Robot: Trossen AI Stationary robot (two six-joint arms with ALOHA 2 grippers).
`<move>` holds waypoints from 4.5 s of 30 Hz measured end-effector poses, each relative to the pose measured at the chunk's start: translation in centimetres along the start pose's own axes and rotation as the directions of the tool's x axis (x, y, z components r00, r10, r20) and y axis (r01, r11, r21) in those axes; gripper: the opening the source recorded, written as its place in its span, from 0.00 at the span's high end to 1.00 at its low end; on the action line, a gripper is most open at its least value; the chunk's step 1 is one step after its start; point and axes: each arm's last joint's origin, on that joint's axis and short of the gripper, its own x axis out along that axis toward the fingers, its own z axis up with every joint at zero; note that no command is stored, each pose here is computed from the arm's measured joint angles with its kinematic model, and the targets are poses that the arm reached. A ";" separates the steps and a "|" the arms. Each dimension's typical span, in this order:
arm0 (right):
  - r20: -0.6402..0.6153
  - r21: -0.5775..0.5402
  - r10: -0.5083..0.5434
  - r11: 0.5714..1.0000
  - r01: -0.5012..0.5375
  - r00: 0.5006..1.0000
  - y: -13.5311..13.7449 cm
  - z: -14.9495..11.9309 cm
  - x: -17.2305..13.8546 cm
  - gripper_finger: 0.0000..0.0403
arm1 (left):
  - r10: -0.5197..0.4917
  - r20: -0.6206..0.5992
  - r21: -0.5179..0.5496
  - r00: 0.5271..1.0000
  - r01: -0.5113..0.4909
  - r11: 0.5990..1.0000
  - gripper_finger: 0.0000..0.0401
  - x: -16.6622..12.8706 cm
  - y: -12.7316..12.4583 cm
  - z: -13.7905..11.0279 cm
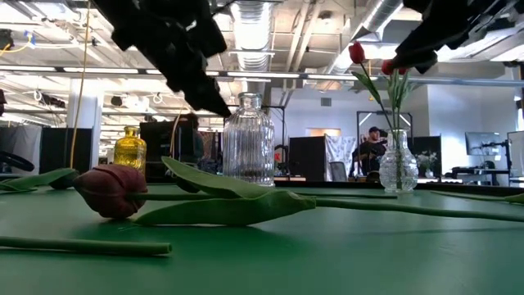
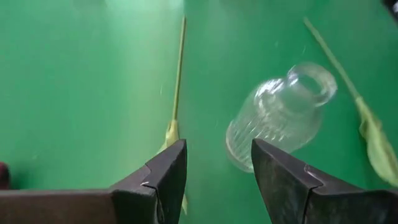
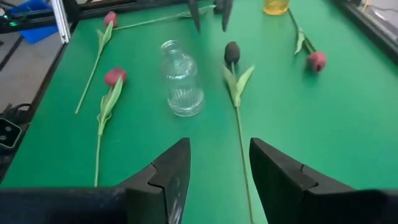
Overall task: Sort flowers into vase by color
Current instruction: Put the left black tulip into the yellow vase
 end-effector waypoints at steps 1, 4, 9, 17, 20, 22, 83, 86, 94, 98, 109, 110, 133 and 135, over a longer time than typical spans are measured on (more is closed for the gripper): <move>-0.006 -0.001 0.002 1.000 -0.002 1.000 0.1 0.0 0.3 0.53 | 0.001 -0.008 0.002 1.000 -0.001 1.000 0.58 0.5 0.1 -0.1; -0.033 -0.010 0.006 1.000 -0.007 0.999 0.4 -0.1 1.1 0.54 | 0.022 -0.025 0.008 0.999 -0.022 1.000 0.58 2.1 0.5 -0.6; -0.081 -0.014 -0.005 1.000 0.004 0.997 0.5 -0.4 2.2 0.54 | 0.082 -0.040 0.077 0.996 -0.079 0.994 0.58 4.4 1.1 -1.2; -0.128 -0.020 -0.017 1.000 0.015 0.992 0.6 -0.7 3.9 0.54 | 0.091 -0.071 0.155 0.993 -0.079 0.985 0.58 5.9 1.6 -0.7; -0.151 -0.024 -0.023 1.000 0.019 0.988 0.7 -0.9 4.8 0.54 | 0.116 -0.119 0.174 0.986 -0.095 0.980 0.58 5.4 1.6 -0.3; -0.175 -0.027 -0.029 0.999 0.024 0.984 0.7 -1.1 5.3 0.54 | 0.151 -0.156 0.178 0.976 -0.123 0.976 0.58 4.6 1.5 0.3; -0.009 -0.218 -0.090 0.972 0.086 0.996 -1.5 0.5 9.4 0.54 | 0.002 -0.768 -0.619 0.640 -0.744 0.253 0.59 -5.1 -9.7 -15.9; 0.019 -0.209 -0.095 0.973 0.097 0.995 -1.7 0.8 9.4 0.54 | 0.003 -0.764 -0.614 0.645 -0.729 0.303 0.66 -5.1 -9.7 -15.9; 0.027 -0.206 -0.098 0.973 0.102 0.995 -1.8 0.9 9.4 0.54 | 0.110 -0.702 -0.617 0.704 -0.678 0.400 0.98 -5.3 -9.4 -14.9; 0.028 -0.206 -0.098 0.973 0.102 0.995 -1.8 0.9 9.4 0.54 | 0.251 -0.550 -0.656 0.796 -0.599 0.459 0.99 -6.0 -8.9 -12.3; 0.025 -0.146 -0.096 0.984 0.099 0.995 -1.7 0.8 9.4 0.54 | 0.613 0.111 -0.565 0.782 -0.458 0.687 1.00 -11.4 -6.5 -3.1; 0.024 -0.134 -0.096 0.986 0.098 0.995 -1.7 0.8 9.4 0.54 | 0.628 0.167 -0.539 0.760 -0.463 0.703 1.00 -11.9 -6.2 -2.5; 0.025 -0.119 -0.097 0.988 0.099 0.995 -1.7 0.9 9.4 0.54 | 0.896 0.241 -0.442 0.373 -0.780 0.444 1.00 -19.9 5.8 -2.2; 0.024 -0.119 -0.097 0.988 0.099 0.995 -1.7 0.8 9.4 0.54 | 0.894 0.238 -0.451 0.379 -0.772 0.448 1.00 -20.1 6.2 -2.5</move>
